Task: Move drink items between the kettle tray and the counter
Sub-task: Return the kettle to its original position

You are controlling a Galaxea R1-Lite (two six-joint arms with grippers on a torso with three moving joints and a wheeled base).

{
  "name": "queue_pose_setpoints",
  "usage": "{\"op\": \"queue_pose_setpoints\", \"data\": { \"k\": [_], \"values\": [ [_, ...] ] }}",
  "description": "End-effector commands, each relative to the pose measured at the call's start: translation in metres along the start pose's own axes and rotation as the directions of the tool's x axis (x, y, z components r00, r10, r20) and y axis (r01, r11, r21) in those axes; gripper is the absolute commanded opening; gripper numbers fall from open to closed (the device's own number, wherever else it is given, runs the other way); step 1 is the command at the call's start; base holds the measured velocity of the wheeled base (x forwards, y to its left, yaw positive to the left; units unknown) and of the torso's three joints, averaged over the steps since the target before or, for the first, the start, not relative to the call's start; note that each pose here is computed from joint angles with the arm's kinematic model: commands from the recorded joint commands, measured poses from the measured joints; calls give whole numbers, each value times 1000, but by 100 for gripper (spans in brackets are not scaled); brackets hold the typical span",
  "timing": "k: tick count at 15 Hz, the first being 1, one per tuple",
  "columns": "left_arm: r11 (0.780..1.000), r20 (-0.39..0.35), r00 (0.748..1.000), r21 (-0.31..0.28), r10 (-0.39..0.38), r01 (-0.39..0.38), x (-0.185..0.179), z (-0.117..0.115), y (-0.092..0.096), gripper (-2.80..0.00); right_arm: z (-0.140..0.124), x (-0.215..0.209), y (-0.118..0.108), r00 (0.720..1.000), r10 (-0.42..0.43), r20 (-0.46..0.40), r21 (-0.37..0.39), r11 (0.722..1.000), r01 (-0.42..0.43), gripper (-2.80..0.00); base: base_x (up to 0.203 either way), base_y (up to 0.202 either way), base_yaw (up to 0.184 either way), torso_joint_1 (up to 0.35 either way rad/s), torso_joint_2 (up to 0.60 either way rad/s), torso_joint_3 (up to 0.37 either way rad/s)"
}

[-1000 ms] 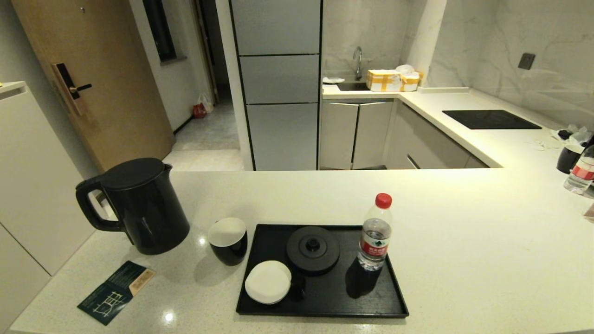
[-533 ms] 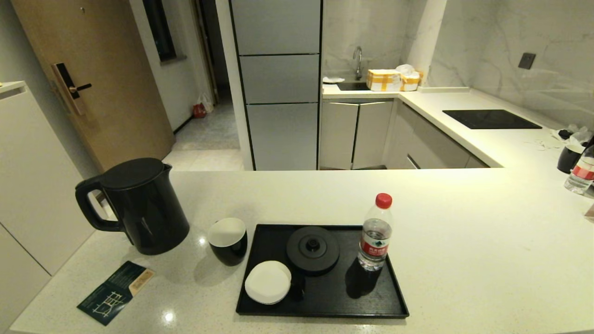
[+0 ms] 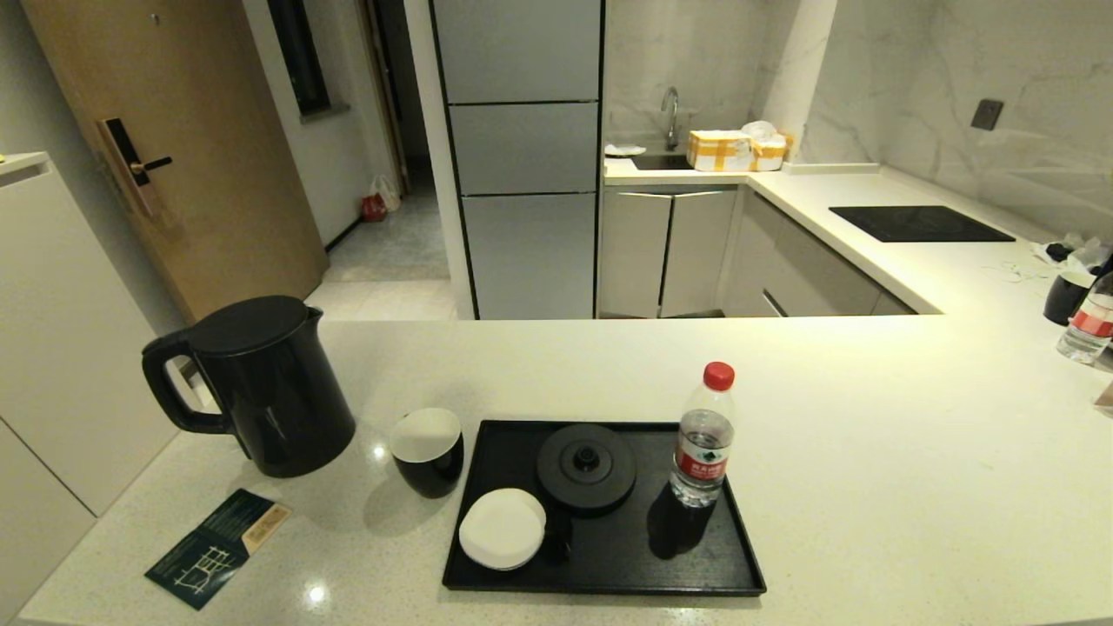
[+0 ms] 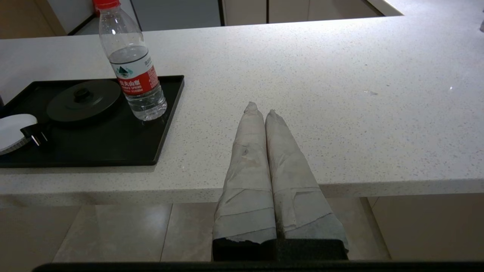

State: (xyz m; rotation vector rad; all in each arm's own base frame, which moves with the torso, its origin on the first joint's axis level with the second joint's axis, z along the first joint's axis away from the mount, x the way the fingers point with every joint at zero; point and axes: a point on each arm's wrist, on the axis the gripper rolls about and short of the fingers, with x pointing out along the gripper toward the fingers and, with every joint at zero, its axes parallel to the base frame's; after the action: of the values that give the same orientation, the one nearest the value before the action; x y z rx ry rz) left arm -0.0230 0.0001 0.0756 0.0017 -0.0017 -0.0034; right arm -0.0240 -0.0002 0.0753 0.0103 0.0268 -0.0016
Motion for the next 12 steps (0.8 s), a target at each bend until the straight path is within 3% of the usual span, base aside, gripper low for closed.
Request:
{"op": "queue_pose_setpoints", "data": {
  "k": [1, 7, 9, 12],
  "values": [
    [1000, 0, 1000, 0, 0, 0, 0, 0, 0, -280, 0, 0, 0, 1000, 0, 1, 0, 1000, 0, -280, 0, 0, 0, 0, 0, 0],
    [1000, 10, 1000, 11, 7, -8, -1, 3, 0, -280, 0, 0, 0, 1000, 0, 1, 0, 1000, 0, -280, 0, 0, 0, 0, 0, 0],
    [1000, 86, 996, 4, 8, -8, -9, 32, 0, -280, 0, 0, 0, 1000, 0, -1, 0, 1000, 0, -280, 0, 0, 0, 0, 0, 0],
    [998, 156, 987, -51, 30, -23, -21, 108, 1, -280, 0, 0, 0, 1000, 0, 1, 0, 1000, 0, -280, 0, 0, 0, 0, 0, 0]
  ]
}}
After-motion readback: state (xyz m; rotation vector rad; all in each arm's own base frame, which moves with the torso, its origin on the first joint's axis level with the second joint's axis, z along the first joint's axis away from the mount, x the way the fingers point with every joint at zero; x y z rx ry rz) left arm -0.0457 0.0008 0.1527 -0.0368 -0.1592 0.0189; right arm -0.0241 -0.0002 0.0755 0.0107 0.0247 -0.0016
